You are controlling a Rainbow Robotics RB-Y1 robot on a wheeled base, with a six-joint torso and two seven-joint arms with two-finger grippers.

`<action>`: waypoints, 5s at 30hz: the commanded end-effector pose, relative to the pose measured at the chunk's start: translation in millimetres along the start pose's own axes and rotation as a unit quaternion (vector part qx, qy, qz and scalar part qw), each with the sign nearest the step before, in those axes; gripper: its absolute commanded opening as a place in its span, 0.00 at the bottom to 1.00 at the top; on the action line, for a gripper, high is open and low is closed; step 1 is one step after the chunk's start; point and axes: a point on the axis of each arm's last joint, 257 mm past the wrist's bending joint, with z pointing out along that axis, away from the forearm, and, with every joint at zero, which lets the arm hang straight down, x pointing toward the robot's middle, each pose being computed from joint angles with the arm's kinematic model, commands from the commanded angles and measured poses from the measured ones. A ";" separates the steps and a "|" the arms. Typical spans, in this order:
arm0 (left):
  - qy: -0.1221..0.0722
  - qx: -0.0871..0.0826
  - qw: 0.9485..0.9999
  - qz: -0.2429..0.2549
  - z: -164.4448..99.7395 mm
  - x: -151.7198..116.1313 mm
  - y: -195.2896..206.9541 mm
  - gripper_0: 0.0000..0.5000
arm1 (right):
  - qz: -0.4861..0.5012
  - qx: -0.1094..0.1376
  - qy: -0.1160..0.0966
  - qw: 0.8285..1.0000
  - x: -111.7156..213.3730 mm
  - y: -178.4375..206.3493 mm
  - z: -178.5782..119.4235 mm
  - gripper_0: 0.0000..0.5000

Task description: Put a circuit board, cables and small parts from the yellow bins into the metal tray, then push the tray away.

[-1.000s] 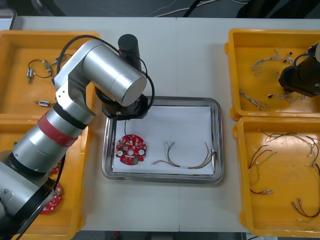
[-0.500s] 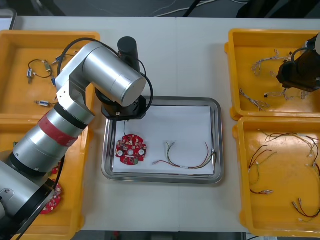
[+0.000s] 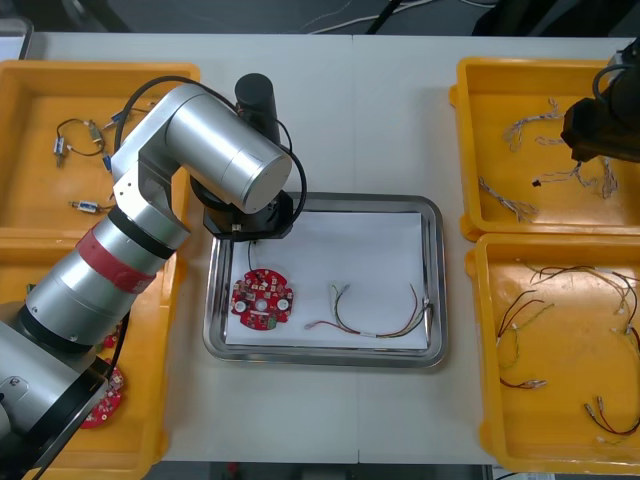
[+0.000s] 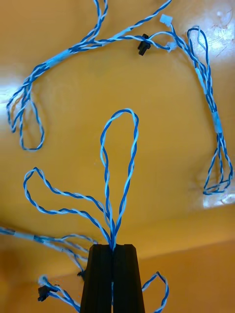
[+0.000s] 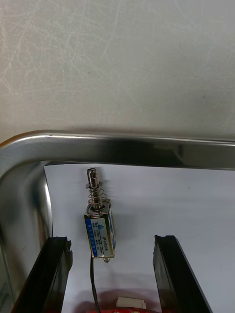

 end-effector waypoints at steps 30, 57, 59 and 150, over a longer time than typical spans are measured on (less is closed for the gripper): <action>-0.061 0.098 0.993 -0.010 -134.1 -54.5 34.6 1.00 | -0.280 -0.063 -0.032 0.957 20.0 78.6 -104.1 0.00; -0.050 -0.048 0.963 -0.259 -120.2 -41.2 303.0 1.00 | -0.547 -0.074 -0.032 0.833 143.2 247.1 -59.8 0.00; -0.059 -0.046 0.957 -0.280 -118.7 -47.5 312.6 1.00 | -0.582 -0.071 -0.043 0.809 147.7 257.3 -54.3 0.00; -0.061 0.004 0.807 -0.587 -16.8 -54.3 276.1 1.00 | -0.498 -0.110 -0.035 0.860 145.2 249.1 -76.1 1.00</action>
